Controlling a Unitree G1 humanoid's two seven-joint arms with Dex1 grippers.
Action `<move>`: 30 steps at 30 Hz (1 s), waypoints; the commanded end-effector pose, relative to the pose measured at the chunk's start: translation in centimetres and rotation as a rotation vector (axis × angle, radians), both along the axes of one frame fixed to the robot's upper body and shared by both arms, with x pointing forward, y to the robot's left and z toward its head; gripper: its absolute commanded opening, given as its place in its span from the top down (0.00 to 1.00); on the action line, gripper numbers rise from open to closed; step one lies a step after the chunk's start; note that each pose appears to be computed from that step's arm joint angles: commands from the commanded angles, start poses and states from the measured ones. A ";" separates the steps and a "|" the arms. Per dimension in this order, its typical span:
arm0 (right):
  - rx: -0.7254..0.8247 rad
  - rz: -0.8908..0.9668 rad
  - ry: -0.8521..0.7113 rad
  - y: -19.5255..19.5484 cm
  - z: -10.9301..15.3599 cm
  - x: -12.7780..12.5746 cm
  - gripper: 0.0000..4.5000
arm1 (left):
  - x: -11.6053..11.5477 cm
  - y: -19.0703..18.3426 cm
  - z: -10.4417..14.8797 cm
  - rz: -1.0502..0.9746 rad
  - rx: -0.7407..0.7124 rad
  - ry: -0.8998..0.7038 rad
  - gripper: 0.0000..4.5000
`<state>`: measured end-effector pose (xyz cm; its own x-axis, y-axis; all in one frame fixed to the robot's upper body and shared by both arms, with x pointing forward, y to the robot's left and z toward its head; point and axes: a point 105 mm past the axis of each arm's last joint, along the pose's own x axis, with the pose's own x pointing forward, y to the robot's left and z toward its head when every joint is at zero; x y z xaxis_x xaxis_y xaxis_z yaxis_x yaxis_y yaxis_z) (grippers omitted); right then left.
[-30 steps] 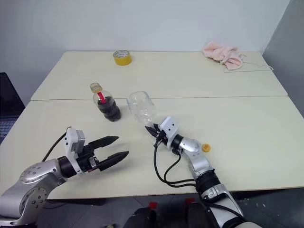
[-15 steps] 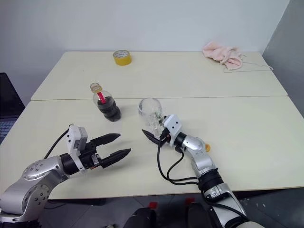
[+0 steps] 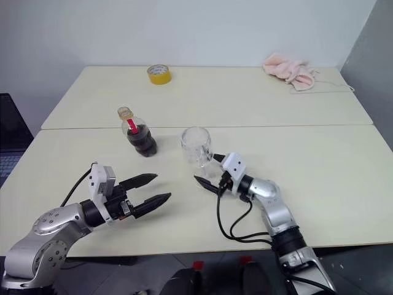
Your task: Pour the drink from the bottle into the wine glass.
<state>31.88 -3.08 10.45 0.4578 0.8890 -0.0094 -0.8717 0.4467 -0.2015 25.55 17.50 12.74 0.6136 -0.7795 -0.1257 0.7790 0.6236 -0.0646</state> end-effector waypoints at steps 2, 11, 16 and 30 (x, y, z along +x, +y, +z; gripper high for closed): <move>-0.007 0.076 0.018 0.4 1.0 -1.8 0.01 | 0.2 -0.2 0.6 0.015 -0.007 -0.039 0.00; -0.116 -0.007 0.035 -4.2 2.3 -3.7 0.01 | 2.2 0.2 1.3 0.190 -0.015 -0.126 0.00; -0.066 -0.012 0.071 -5.2 4.4 -5.9 0.01 | 2.2 0.3 1.4 0.253 -0.019 -0.133 0.00; -0.072 0.060 0.064 -5.5 7.4 -8.8 0.01 | 4.9 3.3 1.9 0.570 0.031 -0.224 0.00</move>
